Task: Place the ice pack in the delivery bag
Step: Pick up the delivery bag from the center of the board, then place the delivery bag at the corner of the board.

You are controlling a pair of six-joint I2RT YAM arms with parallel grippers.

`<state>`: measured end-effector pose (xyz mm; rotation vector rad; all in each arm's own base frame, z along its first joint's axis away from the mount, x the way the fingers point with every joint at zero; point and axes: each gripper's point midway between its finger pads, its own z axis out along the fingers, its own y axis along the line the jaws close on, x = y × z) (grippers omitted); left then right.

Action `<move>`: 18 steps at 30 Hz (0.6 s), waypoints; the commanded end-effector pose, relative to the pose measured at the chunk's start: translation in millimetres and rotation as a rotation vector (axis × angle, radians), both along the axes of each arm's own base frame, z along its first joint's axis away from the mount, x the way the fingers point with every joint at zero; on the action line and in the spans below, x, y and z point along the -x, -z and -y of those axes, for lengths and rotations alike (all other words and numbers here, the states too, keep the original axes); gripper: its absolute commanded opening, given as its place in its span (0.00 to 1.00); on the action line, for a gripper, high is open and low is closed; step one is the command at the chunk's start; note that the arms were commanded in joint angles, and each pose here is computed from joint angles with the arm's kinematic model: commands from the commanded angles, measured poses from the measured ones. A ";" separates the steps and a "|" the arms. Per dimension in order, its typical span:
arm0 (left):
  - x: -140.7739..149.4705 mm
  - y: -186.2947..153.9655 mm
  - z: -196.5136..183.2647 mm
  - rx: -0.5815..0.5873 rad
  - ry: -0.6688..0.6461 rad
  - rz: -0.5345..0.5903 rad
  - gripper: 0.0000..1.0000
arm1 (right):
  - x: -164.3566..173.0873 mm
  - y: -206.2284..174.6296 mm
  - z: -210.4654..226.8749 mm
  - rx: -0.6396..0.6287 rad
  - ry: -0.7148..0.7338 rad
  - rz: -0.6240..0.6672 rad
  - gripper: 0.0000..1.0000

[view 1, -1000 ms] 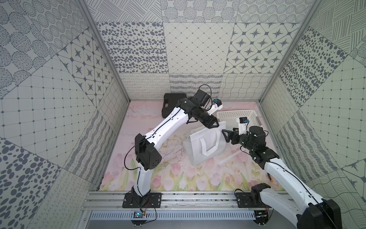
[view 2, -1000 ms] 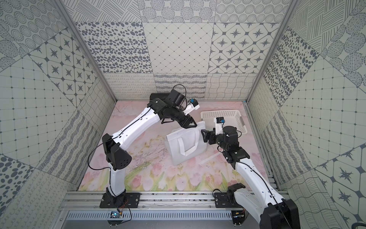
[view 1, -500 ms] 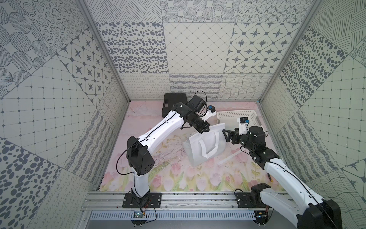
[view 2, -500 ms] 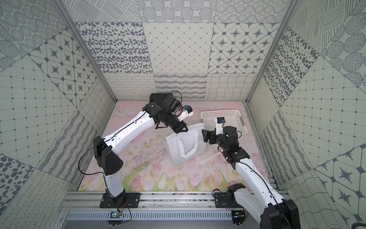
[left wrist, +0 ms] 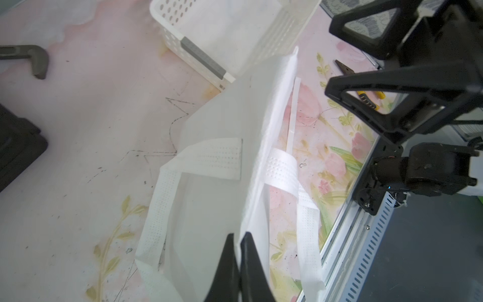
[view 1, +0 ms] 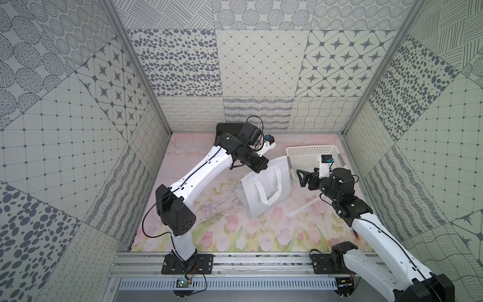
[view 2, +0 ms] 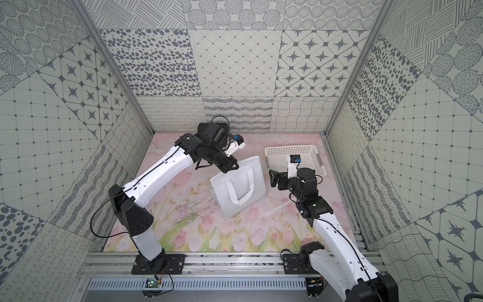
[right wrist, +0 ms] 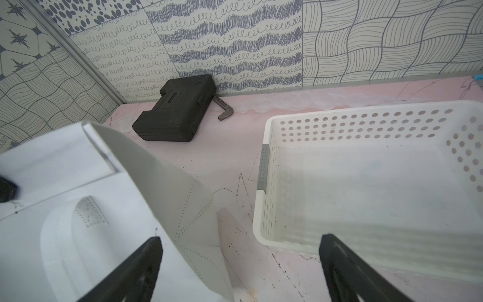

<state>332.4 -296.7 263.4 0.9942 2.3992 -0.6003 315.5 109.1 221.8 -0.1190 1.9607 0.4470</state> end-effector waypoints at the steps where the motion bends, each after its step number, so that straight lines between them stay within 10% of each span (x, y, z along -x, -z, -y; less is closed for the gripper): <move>1: -16.7 -21.3 -59.3 -0.082 -0.195 0.085 0.00 | -6.8 -31.4 2.9 -0.023 0.024 0.074 0.99; 18: -127.8 -72.0 -272.2 -0.187 -0.790 0.311 0.00 | -38.4 -45.6 -17.5 -0.061 -0.026 0.045 0.99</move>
